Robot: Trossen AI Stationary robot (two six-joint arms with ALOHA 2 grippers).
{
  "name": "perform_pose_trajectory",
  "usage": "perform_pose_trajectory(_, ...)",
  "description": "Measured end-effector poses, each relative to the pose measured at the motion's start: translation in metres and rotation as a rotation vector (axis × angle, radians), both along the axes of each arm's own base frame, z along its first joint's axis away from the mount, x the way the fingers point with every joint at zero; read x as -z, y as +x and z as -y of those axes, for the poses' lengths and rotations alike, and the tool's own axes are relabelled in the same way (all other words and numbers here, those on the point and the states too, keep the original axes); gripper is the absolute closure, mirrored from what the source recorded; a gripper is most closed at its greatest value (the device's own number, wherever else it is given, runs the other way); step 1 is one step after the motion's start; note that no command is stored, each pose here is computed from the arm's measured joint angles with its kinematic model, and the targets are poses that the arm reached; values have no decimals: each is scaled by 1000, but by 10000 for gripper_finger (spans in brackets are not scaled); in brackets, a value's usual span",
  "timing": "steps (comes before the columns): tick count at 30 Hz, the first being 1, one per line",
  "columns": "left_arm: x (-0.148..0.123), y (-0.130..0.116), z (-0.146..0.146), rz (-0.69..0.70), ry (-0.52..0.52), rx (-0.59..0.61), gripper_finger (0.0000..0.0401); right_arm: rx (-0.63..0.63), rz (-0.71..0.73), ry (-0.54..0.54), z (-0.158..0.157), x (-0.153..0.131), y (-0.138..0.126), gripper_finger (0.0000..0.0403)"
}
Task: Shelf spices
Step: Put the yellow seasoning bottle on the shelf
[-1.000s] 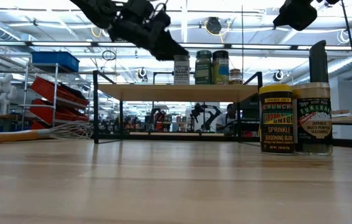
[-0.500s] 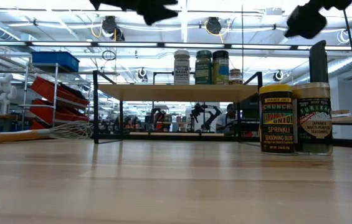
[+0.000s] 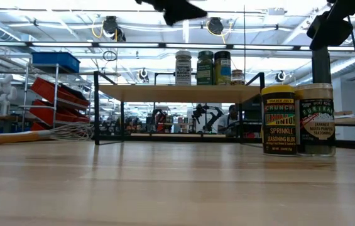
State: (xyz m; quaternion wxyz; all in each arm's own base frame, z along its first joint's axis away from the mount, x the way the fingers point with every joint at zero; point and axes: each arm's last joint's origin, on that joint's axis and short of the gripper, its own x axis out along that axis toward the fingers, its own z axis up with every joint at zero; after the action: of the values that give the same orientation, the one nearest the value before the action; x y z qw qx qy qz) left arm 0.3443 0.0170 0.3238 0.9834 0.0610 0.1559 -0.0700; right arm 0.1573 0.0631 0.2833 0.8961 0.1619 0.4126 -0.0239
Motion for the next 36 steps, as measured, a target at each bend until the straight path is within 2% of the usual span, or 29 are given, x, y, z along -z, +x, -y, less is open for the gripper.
perform_pose_trajectory(6, 40, 28, 10, -92, -40, -20, 101, -1, -20, -9, 0, 1, -1, 127)
perform_pose_trajectory(16, 85, 57, 21, -120, -78, -27, 102, -29, -46, -49, 1, 3, -4, 127)
perform_pose_trajectory(24, 95, 61, 30, -134, -23, -76, 102, -54, -43, -68, 1, 3, -4, 127)
perform_pose_trajectory(30, 96, 65, 31, -104, -11, -28, 99, -55, -43, -68, 1, 3, -4, 127)
perform_pose_trajectory(36, 111, 77, 43, -46, -16, 9, 75, -55, -42, -67, 1, 3, -4, 127)
